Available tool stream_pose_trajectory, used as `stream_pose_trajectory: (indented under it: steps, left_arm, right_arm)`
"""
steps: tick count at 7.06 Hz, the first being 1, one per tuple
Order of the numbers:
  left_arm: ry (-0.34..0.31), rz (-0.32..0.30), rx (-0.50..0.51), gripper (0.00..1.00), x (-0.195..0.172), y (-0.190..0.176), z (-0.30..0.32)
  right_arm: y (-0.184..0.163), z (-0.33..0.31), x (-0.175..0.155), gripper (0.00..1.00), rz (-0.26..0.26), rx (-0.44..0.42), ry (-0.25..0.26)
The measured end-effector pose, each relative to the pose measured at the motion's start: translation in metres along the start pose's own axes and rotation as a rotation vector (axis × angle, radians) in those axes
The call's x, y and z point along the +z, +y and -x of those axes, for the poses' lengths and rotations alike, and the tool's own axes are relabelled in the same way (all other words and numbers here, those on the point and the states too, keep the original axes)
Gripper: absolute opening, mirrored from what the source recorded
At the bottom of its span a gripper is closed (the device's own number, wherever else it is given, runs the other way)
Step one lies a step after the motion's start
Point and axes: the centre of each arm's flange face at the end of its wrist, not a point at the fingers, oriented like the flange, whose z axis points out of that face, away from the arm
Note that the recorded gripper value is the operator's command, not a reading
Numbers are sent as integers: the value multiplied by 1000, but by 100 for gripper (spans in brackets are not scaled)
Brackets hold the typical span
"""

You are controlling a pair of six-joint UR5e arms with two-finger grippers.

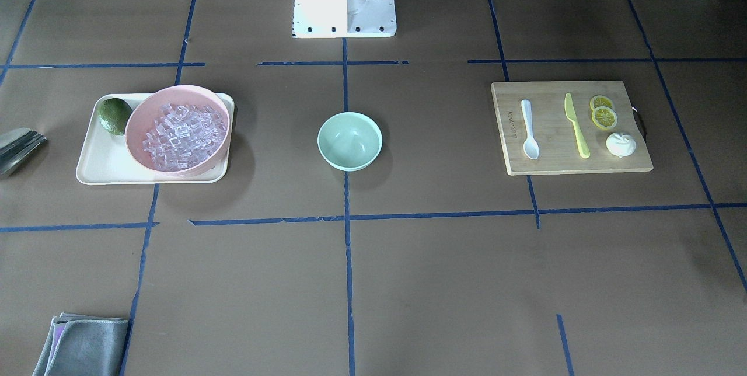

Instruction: Put spoon and ice into bowl

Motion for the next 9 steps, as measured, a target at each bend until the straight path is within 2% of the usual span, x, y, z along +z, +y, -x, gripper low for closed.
stream_pose_trajectory:
  steps: [1,3,5,6,7,9]
  left_arm:
    - [-22,-14,22,100,-4,0,-2]
    - [-141,-51,89,100,-14,7,-2]
    - [-171,-51,94,100,-12,10,2]
    - [-168,-50,98,100,-11,12,2]
    - [-135,-48,103,100,-10,14,-1]
    - [14,-20,88,100,1,29,-3]
  right_arm:
    - [0,0,0,100,0,1,0]
    - [1,0,1,100,3,6,-1]
    - [2,-1,2,100,4,12,-3]
    - [2,0,2,100,3,13,-3]
    - [1,0,1,100,1,9,-5]
    - [4,2,2,100,-5,5,-21]
